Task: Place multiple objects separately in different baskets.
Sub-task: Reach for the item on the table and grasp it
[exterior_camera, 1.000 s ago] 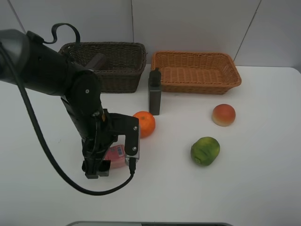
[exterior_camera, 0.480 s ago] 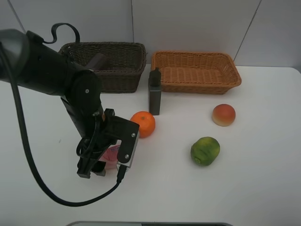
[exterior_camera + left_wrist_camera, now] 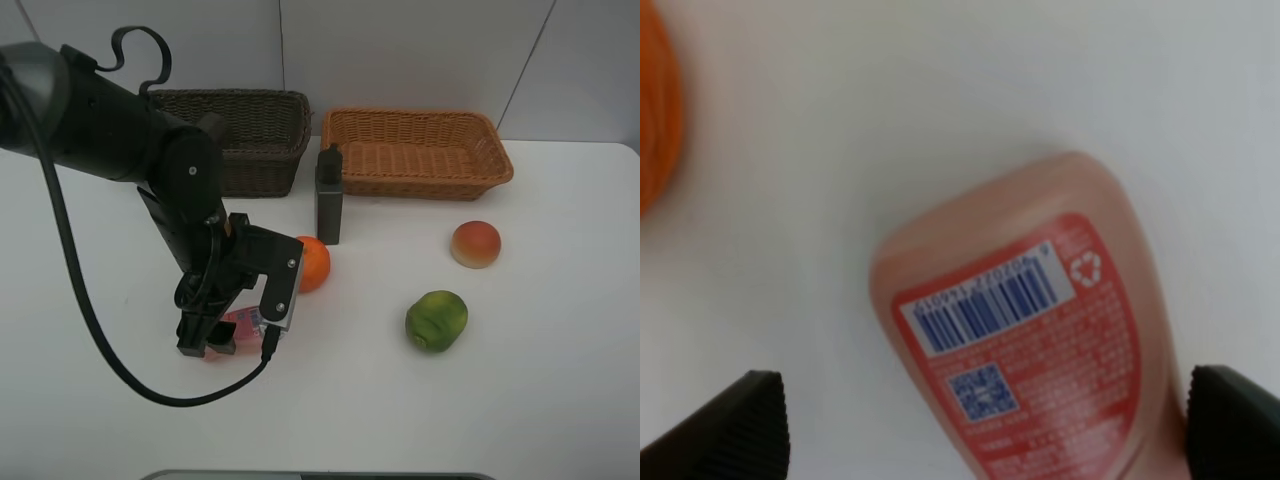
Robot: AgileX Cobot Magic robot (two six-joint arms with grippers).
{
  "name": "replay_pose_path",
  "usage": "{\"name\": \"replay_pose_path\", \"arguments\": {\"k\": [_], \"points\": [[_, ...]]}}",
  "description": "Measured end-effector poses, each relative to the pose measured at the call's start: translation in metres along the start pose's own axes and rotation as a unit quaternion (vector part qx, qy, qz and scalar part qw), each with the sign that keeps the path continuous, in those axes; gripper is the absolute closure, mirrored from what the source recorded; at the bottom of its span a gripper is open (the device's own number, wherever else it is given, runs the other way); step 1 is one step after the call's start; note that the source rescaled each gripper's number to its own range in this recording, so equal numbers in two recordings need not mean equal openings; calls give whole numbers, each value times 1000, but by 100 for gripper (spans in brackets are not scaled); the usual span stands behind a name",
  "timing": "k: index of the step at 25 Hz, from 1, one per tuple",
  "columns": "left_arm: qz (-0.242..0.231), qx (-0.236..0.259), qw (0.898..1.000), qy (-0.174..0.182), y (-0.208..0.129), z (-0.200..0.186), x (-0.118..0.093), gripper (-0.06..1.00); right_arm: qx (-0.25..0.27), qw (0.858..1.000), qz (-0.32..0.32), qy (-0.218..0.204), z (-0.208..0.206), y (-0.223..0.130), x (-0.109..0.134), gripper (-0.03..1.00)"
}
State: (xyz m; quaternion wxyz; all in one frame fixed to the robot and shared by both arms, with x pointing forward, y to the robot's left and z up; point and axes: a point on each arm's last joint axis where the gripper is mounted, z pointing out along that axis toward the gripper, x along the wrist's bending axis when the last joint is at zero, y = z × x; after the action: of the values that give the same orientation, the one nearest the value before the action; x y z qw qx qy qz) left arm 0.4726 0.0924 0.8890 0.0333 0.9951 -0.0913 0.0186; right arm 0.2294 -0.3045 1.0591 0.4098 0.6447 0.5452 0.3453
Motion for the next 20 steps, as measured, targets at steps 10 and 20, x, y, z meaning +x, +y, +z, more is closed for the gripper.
{"name": "replay_pose_path", "arguments": {"k": [10, 20], "points": [[-4, -8, 1000, 11, 3, 12, 5, -6, 0, 1000, 0, 0, 0, 0, 0, 11], [-6, -3, 1000, 4, 1, 19, 5, -6, 0, 1000, 0, 0, 0, 0, 0, 11]]}}
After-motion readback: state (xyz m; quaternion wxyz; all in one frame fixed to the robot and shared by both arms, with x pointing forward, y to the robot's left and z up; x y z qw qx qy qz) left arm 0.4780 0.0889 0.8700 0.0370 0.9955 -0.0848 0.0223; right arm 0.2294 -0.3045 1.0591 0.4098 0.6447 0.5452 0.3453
